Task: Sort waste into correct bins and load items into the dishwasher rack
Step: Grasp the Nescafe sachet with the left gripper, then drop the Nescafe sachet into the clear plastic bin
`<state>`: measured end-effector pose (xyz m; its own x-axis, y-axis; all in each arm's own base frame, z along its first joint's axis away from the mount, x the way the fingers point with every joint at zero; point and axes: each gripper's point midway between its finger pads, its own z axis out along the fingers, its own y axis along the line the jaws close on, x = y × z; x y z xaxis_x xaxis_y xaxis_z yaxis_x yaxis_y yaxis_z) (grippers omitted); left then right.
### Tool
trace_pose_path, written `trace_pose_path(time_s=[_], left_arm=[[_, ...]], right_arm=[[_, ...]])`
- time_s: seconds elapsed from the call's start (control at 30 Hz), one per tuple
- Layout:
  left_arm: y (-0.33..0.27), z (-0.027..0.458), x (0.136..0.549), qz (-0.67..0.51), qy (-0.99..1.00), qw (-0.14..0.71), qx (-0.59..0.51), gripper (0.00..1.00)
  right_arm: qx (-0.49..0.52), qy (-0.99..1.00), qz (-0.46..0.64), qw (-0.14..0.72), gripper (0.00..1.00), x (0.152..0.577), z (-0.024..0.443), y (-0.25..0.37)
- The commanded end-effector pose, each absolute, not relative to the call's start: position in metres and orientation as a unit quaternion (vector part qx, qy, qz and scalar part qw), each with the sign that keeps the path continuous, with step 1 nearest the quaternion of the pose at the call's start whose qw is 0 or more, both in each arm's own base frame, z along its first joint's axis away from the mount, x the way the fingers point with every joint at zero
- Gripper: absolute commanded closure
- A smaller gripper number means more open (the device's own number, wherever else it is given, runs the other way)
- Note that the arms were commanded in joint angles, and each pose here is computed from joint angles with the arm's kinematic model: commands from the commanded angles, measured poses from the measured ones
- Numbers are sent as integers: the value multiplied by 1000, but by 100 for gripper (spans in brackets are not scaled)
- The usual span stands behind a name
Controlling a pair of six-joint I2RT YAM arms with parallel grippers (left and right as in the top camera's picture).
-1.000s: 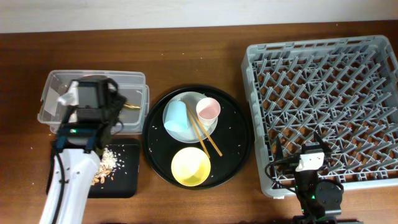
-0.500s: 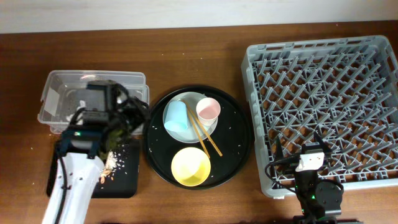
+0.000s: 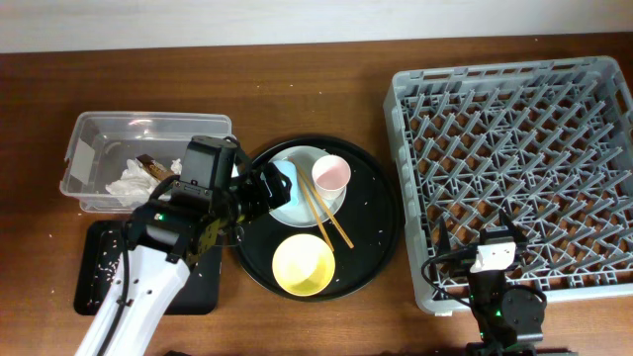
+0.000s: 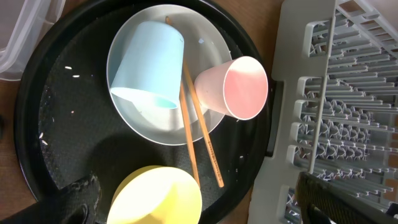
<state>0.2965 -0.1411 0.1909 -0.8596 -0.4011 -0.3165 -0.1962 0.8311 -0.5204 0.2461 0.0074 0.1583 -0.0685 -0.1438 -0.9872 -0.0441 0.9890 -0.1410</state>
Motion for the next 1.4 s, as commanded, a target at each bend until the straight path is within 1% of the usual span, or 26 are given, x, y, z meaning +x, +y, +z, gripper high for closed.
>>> trace_pose_path(time_s=[0.0, 0.47, 0.53, 0.57, 0.63, 0.67, 0.73, 0.77, 0.83, 0.87, 0.9, 0.97, 1.17, 1.23, 1.27, 1.37], left_arm=[[-142, 186, 294, -240, 936, 206, -154, 1], [-142, 186, 294, -240, 936, 206, -154, 1], [-150, 207, 319, -270, 915, 265, -143, 1], [-151, 208, 319, -276, 911, 261, -158, 11], [-160, 205, 314, -273, 913, 254, -165, 44], [-161, 199, 315, -248, 916, 262, -175, 47], [-167, 185, 315, -221, 914, 257, -222, 64], [-166, 171, 319, -198, 911, 253, -259, 65], [-168, 143, 323, -183, 907, 217, -310, 63], [-170, 125, 327, -174, 904, 200, -335, 59], [-173, 109, 332, -166, 903, 186, -349, 53], [-182, 96, 347, -183, 900, 184, -351, 43], [-178, 86, 349, -166, 901, 185, -355, 44], [-175, 75, 350, -148, 906, 183, -350, 45], [-167, 75, 354, -129, 907, 202, -347, 50], [-155, 77, 360, -119, 903, 216, -352, 55]], right_arm=[[-65, 732, -38, 678, 2, 246, 156, 7], [-65, 732, -38, 678, 2, 246, 156, 7], [-65, 732, -38, 678, 2, 246, 156, 7], [-65, 732, -38, 678, 2, 246, 156, 7], [-65, 732, -38, 678, 2, 246, 156, 7], [-65, 732, -38, 678, 2, 246, 156, 7], [-65, 732, -38, 678, 2, 246, 156, 7], [-65, 732, -38, 678, 2, 246, 156, 7], [-65, 732, -38, 678, 2, 246, 156, 7], [-65, 732, -38, 678, 2, 246, 156, 7], [-65, 732, -38, 678, 2, 246, 156, 7], [-65, 732, -38, 678, 2, 246, 156, 7], [-65, 732, -38, 678, 2, 246, 156, 7], [-65, 732, -38, 678, 1, 246, 156, 7], [-65, 732, -38, 678, 2, 246, 156, 7], [-65, 732, -38, 678, 2, 246, 156, 7]])
